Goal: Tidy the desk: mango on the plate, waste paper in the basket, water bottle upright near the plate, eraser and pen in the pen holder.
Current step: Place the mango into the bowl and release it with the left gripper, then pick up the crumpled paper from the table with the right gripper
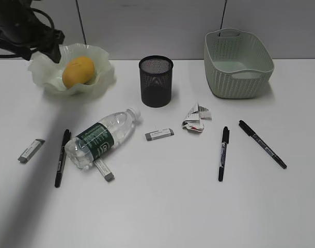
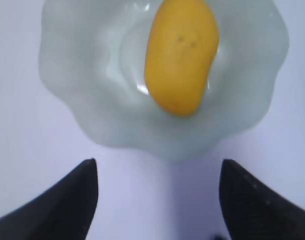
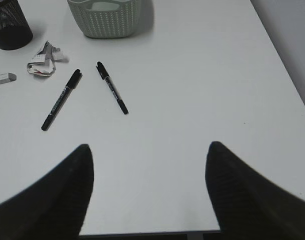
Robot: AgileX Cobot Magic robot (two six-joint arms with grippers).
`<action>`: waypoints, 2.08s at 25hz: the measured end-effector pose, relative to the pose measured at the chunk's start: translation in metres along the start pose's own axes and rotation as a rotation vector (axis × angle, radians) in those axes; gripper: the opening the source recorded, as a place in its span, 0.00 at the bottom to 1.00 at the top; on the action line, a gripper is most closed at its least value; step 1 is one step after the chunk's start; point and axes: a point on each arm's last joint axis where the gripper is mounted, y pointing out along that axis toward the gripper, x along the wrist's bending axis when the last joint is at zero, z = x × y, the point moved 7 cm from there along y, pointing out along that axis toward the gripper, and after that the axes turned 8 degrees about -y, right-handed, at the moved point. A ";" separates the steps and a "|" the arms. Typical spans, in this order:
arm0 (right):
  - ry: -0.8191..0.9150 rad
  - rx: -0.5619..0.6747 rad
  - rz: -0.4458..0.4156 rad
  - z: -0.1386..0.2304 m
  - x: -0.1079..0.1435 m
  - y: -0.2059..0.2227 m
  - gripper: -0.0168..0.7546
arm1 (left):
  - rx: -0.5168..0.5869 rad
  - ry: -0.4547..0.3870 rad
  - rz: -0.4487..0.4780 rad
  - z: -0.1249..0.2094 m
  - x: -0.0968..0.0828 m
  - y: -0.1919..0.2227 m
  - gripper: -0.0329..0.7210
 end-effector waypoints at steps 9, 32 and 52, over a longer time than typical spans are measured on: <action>0.000 0.000 0.000 0.000 0.000 0.000 0.74 | 0.220 0.031 -0.017 0.038 0.006 -0.065 0.79; 0.000 0.000 0.000 0.000 0.000 0.000 0.74 | -0.133 -0.007 0.142 0.226 0.031 -0.197 0.76; 0.000 0.000 0.000 0.000 0.000 0.000 0.74 | -0.437 0.022 0.172 0.326 0.055 -0.252 0.76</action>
